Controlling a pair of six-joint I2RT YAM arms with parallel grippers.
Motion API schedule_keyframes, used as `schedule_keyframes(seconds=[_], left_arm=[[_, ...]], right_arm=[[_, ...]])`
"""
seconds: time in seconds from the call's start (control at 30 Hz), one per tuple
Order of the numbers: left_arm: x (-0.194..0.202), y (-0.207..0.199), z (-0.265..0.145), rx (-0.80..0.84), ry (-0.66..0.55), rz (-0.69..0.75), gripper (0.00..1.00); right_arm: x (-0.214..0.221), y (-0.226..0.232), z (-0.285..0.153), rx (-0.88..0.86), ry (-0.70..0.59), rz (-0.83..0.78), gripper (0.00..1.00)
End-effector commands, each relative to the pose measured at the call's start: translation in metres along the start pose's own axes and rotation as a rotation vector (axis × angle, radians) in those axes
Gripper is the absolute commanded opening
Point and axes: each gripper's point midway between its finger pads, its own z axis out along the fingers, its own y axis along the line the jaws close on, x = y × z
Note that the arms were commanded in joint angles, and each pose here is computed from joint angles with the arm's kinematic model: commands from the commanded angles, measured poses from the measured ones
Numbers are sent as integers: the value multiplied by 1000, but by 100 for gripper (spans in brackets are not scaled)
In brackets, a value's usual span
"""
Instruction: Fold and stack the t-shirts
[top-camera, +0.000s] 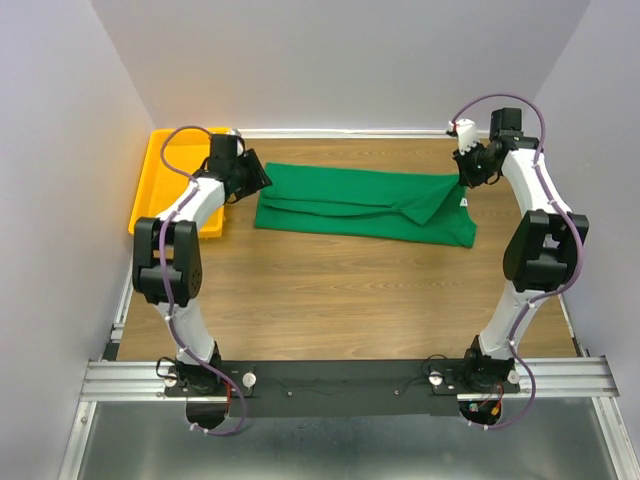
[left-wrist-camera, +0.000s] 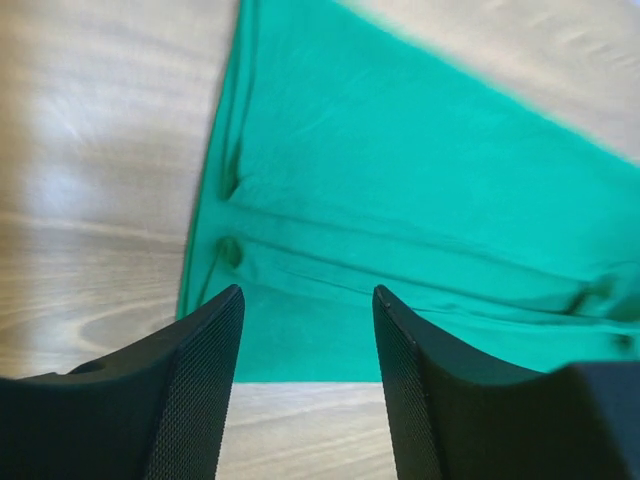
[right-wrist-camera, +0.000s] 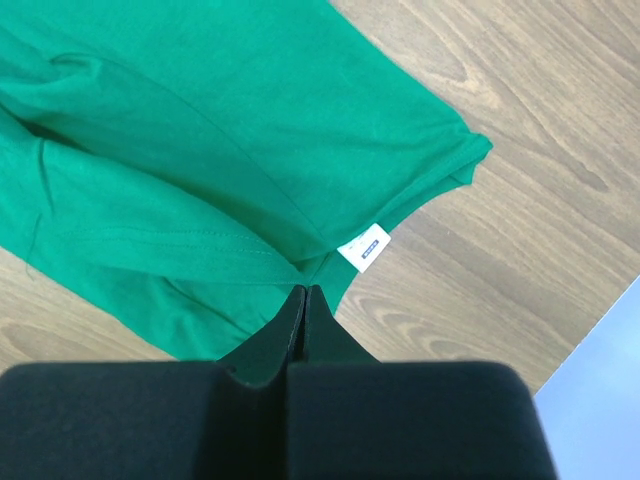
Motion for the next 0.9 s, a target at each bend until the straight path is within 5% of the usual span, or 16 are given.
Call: schedule_keyframes(seconds=[0.0,0.7,0.77,0.87], left_arm=[[-55,-27,-51,59,-214,83,63],[37,3,-103,86,-139,111,60],[40,3,-104,88,-136,107,60],[42,3,-107,91,-137,97,60]], right_arm=[[-14,-13,5,19,-41,14,1],[-39,-43,61,14,-89,163,1],[-38,-46,67,27,-82,209,9],[-37,-60,79,91,-80,320,44]])
